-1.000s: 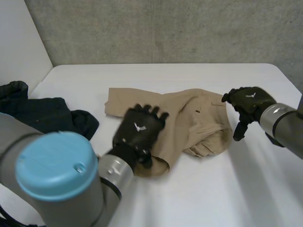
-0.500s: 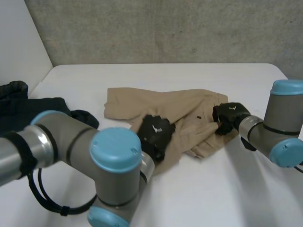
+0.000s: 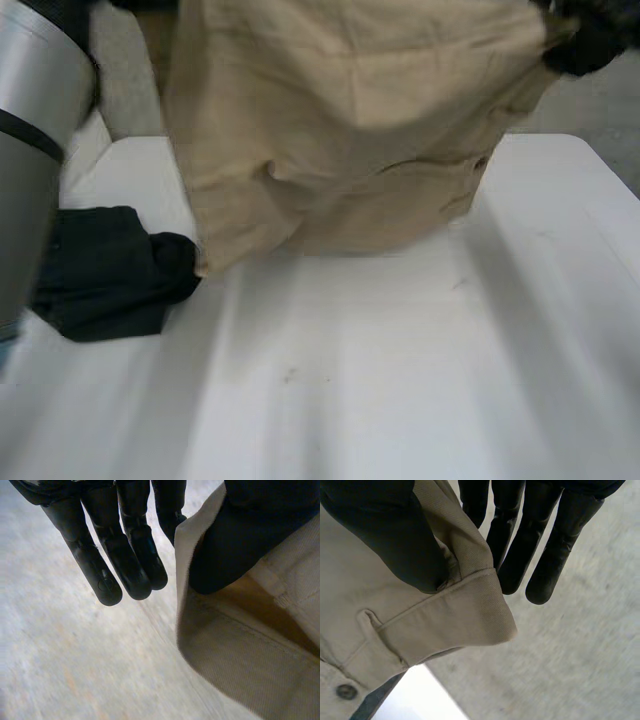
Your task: Fold the laundry.
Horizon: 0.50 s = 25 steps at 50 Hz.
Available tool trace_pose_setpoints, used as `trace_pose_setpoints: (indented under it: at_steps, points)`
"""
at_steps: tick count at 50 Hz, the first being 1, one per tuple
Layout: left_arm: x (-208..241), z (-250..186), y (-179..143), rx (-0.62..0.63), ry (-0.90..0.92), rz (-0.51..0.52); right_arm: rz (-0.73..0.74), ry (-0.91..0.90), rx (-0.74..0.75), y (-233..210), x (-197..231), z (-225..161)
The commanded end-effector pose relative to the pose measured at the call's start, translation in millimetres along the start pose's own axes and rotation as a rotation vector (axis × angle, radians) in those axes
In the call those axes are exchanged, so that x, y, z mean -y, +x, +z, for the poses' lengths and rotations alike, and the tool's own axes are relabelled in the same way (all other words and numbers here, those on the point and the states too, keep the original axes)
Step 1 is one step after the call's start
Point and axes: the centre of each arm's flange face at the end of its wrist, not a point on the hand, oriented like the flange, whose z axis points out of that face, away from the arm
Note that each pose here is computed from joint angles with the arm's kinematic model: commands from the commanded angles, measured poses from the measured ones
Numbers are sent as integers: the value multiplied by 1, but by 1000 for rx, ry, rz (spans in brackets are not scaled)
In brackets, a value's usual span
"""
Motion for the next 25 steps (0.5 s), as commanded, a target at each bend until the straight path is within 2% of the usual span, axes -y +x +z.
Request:
trace_pose_setpoints:
  at_steps: [1,6,12,17,22,25]
  points:
    - [44,-12,-15,30,102,-48,-52,90,-16,10,61,-40]
    - [56,-14,-19,34,134,-60,-71,135,-25,14,83,-58]
    - [36,-2,-19,39,97,-38,-45,76,19,10,62,-45]
    - [-33,28,-28,61,-33,22,19,-79,82,-2,2,-1]
    - [-123,50,-23,23,-181,-9,50,-171,110,-21,-37,27]
    - [-158,55,-14,-10,-214,-18,56,-234,106,-40,-68,47]
